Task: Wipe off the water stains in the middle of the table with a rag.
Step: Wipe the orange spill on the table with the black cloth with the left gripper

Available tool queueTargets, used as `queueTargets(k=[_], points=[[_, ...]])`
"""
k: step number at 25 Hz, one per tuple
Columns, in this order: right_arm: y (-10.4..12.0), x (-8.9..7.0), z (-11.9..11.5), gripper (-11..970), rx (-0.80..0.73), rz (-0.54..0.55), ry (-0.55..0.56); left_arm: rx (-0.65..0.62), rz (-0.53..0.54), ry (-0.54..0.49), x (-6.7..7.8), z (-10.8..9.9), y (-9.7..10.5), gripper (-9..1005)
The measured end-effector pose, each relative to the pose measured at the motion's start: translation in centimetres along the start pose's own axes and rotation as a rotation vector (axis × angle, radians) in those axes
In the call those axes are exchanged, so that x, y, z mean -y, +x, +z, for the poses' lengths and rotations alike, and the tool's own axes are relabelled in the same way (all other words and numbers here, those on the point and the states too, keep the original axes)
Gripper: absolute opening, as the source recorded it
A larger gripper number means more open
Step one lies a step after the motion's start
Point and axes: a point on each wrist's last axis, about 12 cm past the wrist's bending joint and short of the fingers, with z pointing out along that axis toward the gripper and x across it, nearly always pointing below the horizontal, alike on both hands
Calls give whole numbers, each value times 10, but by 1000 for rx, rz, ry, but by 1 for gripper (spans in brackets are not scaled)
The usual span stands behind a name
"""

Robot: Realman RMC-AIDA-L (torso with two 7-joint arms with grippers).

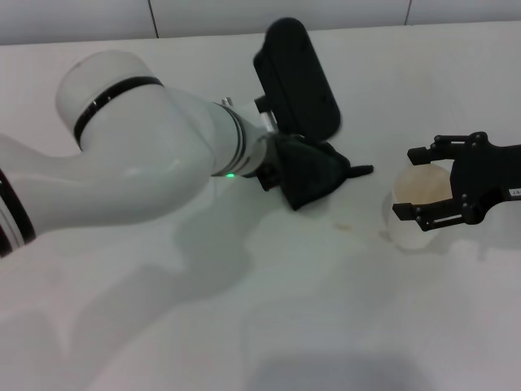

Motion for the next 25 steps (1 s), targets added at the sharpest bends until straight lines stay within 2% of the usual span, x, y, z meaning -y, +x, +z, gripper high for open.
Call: queueTargets(k=[7, 25], points=[[1, 1, -2, 869, 0, 3, 9, 26, 107, 38, 19, -4, -7, 76], [2, 2, -3, 869, -13, 1, 13, 13, 179, 94, 37, -22, -4, 76]])
